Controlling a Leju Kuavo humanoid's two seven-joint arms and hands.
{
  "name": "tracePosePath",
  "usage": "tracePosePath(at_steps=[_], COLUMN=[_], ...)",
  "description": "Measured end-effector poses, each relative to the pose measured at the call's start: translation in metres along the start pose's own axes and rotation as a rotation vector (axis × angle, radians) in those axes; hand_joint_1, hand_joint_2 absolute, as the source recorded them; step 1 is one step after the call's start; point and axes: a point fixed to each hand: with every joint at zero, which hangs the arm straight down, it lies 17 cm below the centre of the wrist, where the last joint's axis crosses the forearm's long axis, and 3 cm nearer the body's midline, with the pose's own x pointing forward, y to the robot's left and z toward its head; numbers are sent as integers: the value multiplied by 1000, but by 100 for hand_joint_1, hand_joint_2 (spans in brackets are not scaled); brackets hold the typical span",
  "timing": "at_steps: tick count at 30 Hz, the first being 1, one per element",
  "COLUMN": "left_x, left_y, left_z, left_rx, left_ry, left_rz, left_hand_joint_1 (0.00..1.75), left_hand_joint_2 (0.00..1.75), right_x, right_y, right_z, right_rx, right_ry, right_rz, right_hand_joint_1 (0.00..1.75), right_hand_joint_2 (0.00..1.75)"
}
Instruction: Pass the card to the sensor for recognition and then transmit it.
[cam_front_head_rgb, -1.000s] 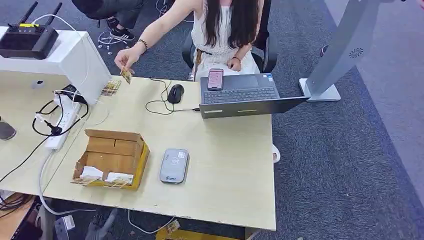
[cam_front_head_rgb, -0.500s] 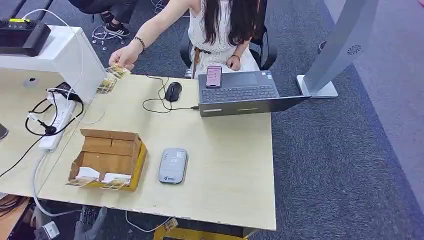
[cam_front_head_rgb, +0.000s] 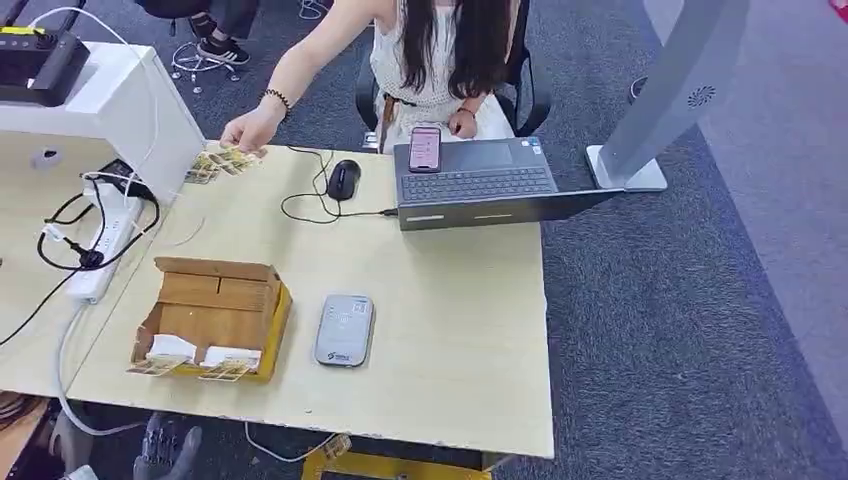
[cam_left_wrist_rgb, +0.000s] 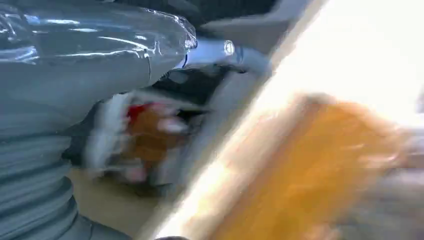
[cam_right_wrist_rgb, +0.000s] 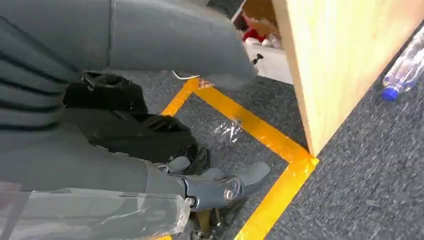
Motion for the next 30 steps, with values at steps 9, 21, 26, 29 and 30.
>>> tracePosePath(at_steps=[9, 21, 26, 29, 30], left_x=[-20, -75, -51, -26, -16], left_y=[110, 156, 137, 109, 96], left_z=[-8, 47, 27, 2, -7], left_rx=[367, 581, 458, 335, 291], left_ry=[77, 264, 144, 42, 3], left_rz=[-65, 35, -11, -12, -5], left_hand_joint_1=[0, 0, 0, 0, 0], left_hand_joint_2=[175, 175, 175, 175, 175], right_x=[0, -1, 0, 3, 3], right_y=[25, 44, 47, 48, 48], right_z=[-1, 2, 2, 3, 3], right_rx=[-3, 22, 39, 48, 50], right_ry=[34, 45, 40, 31, 26], right_rz=[-6, 2, -17, -41, -45], right_hand_joint_1=[0, 0, 0, 0, 0], right_hand_joint_2=[175, 175, 175, 175, 175])
